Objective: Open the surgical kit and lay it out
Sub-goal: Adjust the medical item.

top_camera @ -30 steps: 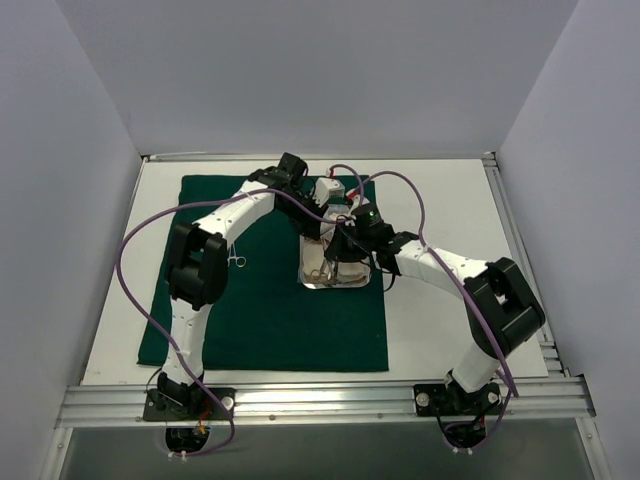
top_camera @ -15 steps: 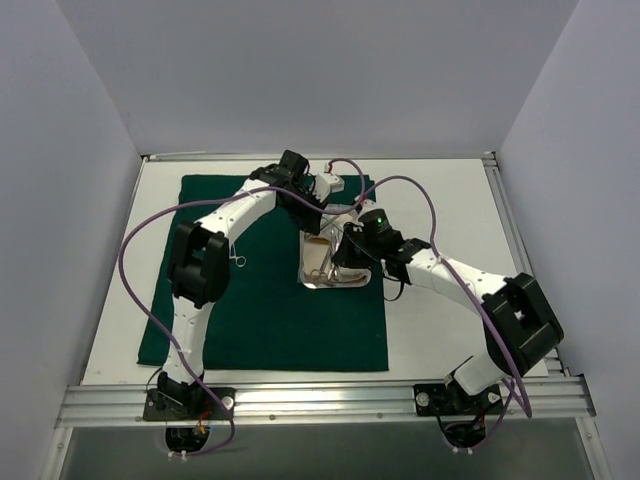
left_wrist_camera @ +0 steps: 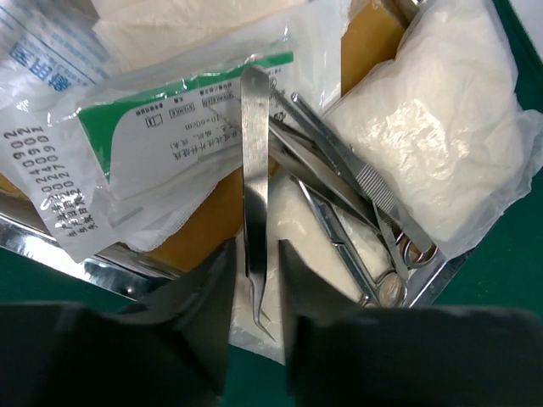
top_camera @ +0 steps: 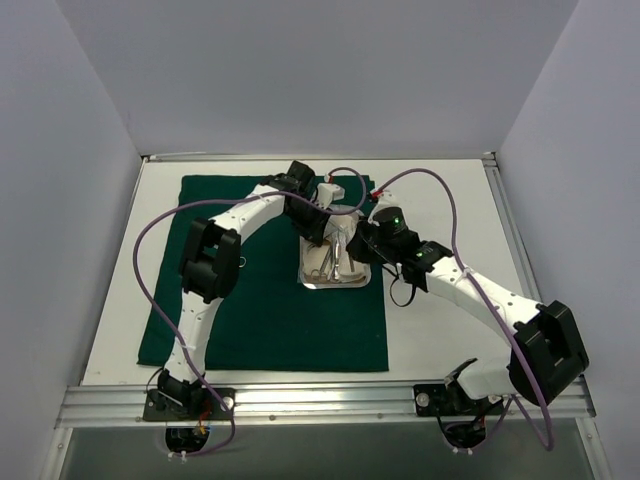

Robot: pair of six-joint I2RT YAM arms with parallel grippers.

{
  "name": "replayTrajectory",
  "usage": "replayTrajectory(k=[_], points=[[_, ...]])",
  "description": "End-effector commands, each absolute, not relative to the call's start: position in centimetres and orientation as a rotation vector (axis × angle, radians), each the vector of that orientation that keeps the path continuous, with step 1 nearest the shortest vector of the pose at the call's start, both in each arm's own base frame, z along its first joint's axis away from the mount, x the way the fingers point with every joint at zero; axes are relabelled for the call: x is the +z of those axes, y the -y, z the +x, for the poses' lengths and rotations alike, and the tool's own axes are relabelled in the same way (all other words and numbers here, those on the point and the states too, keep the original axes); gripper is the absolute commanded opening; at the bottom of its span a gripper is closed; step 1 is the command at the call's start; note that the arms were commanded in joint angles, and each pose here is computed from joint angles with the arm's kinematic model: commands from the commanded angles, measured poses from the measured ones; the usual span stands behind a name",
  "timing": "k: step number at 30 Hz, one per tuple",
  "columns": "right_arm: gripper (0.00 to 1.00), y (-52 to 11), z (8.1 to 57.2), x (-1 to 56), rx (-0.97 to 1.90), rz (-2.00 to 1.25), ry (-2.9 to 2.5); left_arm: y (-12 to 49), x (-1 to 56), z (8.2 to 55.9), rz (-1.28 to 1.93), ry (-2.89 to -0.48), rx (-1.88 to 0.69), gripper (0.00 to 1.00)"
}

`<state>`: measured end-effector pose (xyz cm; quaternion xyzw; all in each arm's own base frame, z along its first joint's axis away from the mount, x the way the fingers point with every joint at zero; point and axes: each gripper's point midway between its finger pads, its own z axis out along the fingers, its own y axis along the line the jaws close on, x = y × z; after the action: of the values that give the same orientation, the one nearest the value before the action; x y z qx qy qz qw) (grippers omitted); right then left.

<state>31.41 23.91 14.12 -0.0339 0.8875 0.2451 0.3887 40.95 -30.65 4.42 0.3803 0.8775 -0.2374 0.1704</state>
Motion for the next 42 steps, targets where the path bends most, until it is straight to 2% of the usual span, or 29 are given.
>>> replayTrajectory(k=[1,5,12,20,28,31,36,42], points=[[0.00,-21.1,32.2,15.5,0.443,-0.029,-2.201,32.5,7.8,41.6,1.080,-2.399,-0.731,0.38],[0.00,-20.3,32.5,17.4,0.429,0.014,-2.127,33.1,10.3,40.4,1.120,-2.358,-0.797,0.52],[0.00,-20.0,33.3,19.9,0.414,-0.002,-2.058,34.1,15.5,38.2,1.146,-2.285,-0.923,0.65],[0.00,-20.5,34.1,24.4,0.423,-0.001,-1.957,33.5,23.6,35.0,1.149,-2.160,-1.077,0.67],[0.00,-23.8,33.9,26.0,0.462,-0.059,-1.890,32.6,29.6,33.5,1.097,-2.011,-1.135,0.78],[0.00,-24.8,33.8,26.8,0.503,-0.071,-1.855,33.0,30.4,33.1,1.069,-1.996,-1.190,0.80],[0.00,-26.2,33.7,27.3,0.553,-0.101,-1.834,32.9,29.9,34.7,0.978,-2.027,-1.128,0.80],[0.00,-27.3,33.7,26.9,0.579,-0.118,-1.837,33.3,29.0,36.2,0.891,-2.083,-1.095,0.77]])
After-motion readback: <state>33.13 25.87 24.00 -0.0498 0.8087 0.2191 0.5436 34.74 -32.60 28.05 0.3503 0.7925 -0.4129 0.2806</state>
